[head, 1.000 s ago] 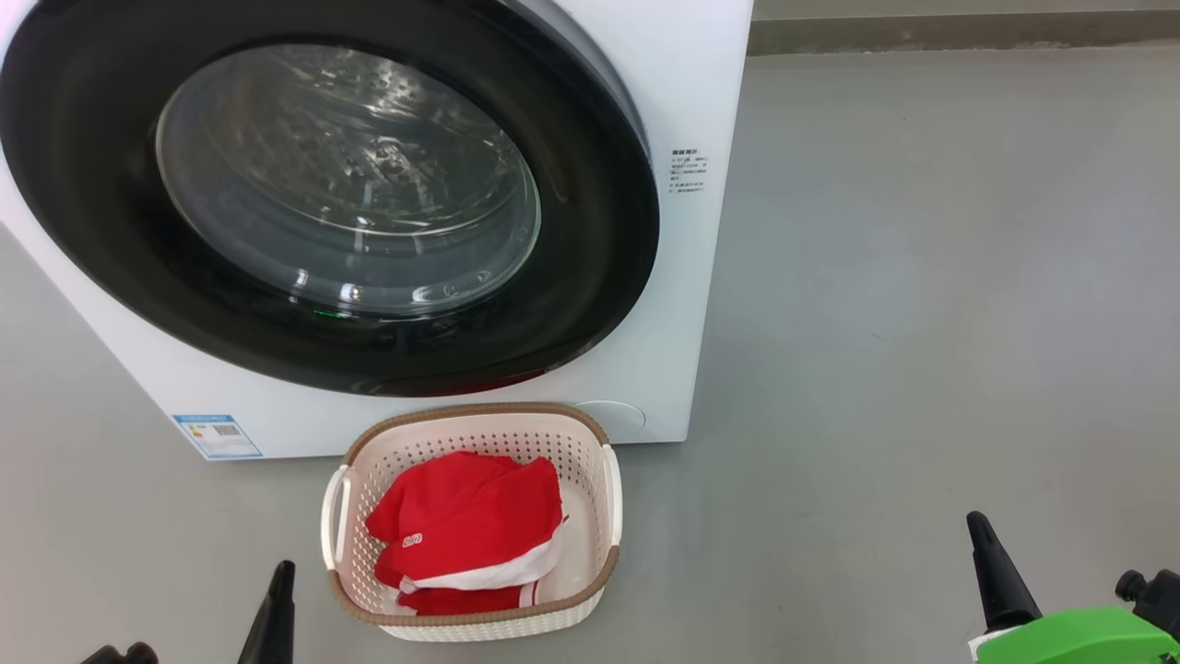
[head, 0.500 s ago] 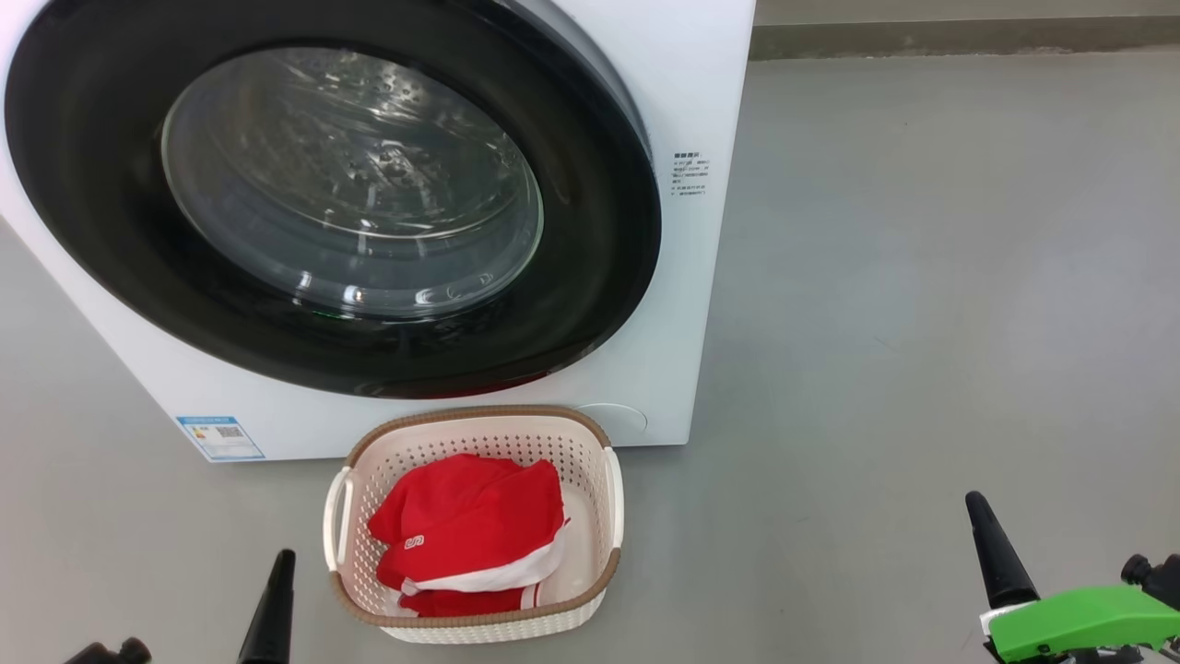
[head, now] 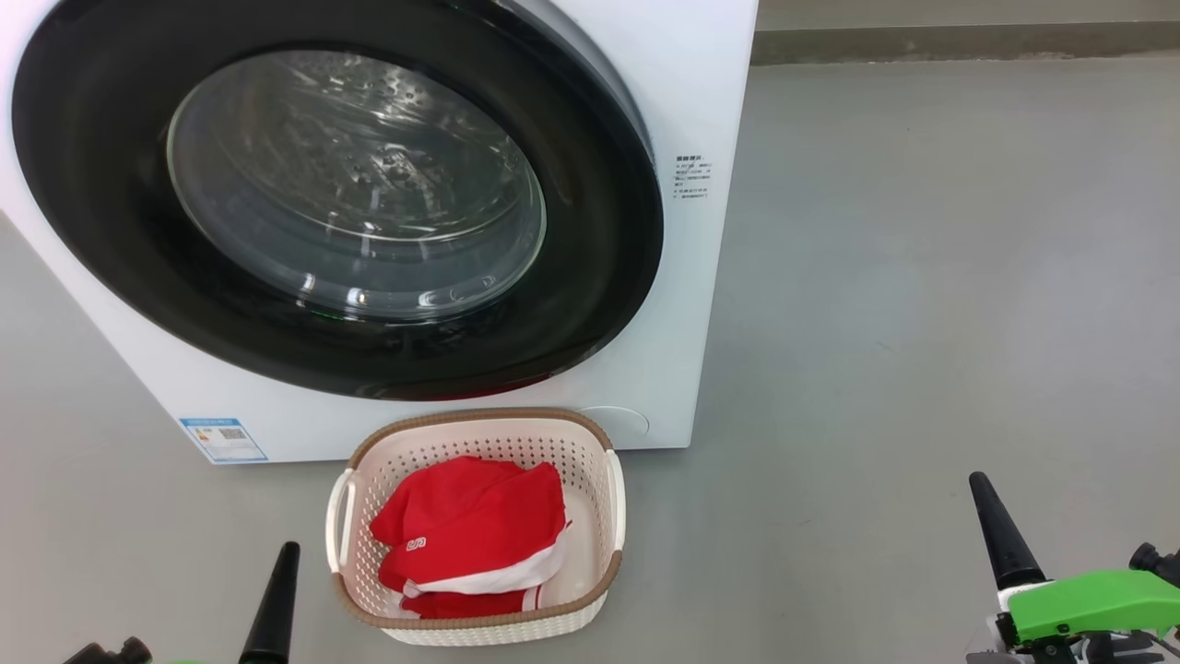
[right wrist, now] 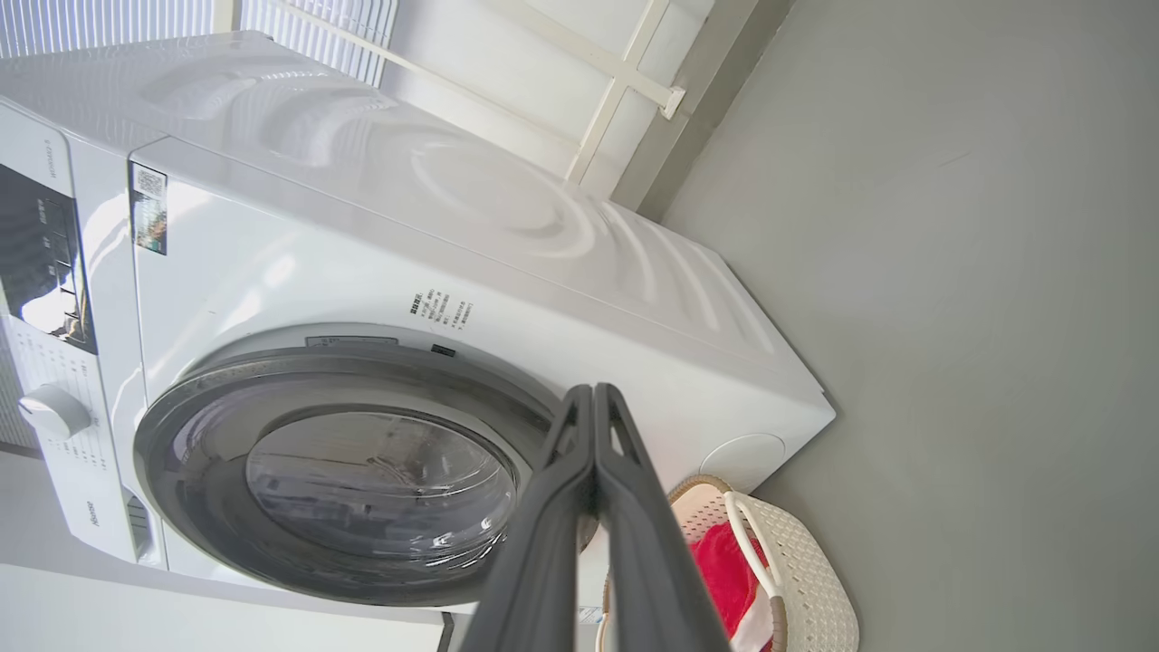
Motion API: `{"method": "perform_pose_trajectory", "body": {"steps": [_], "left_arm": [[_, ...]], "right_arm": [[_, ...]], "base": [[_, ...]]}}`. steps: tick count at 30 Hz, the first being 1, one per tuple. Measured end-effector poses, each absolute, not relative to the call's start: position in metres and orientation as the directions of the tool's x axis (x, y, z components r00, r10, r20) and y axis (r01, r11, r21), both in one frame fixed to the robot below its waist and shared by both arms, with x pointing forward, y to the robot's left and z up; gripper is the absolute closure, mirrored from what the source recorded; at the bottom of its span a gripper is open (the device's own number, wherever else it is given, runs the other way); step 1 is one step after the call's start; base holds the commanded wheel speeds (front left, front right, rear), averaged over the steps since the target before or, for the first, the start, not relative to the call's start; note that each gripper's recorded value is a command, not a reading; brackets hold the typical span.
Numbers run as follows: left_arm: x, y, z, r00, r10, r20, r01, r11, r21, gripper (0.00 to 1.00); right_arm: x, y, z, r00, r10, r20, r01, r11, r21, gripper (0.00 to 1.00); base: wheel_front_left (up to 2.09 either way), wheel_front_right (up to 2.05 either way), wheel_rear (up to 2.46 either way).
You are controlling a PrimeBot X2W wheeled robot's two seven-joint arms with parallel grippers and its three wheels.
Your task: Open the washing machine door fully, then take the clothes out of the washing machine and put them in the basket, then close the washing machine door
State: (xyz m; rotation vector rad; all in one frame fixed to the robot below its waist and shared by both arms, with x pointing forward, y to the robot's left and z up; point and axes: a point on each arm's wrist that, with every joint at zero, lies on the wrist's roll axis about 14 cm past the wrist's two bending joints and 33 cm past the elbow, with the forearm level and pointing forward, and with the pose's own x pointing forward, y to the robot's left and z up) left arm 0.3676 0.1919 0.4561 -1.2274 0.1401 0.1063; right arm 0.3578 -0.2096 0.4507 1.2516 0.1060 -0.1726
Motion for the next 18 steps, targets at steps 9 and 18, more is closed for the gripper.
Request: {"method": "perform_pose_trajectory", "body": {"steps": [9, 18], "left_arm": [[0.372, 0.191, 0.464, 0.990, -0.004, -0.141, -0.135, 0.251, -0.959, 1.00], [0.372, 0.190, 0.467, 0.991, -0.011, -0.130, -0.127, 0.156, -0.980, 1.00]], "right_arm": [[0.359, -0.209, 0.454, 0.984, -0.061, -0.165, 0.174, 0.214, 0.961, 1.00], [0.366, -0.206, 0.464, 0.990, -0.045, -0.136, 0.140, 0.137, 0.981, 1.00]], "base": [[0.00, 0.00, 0.00], [0.00, 0.00, 0.00]]}}
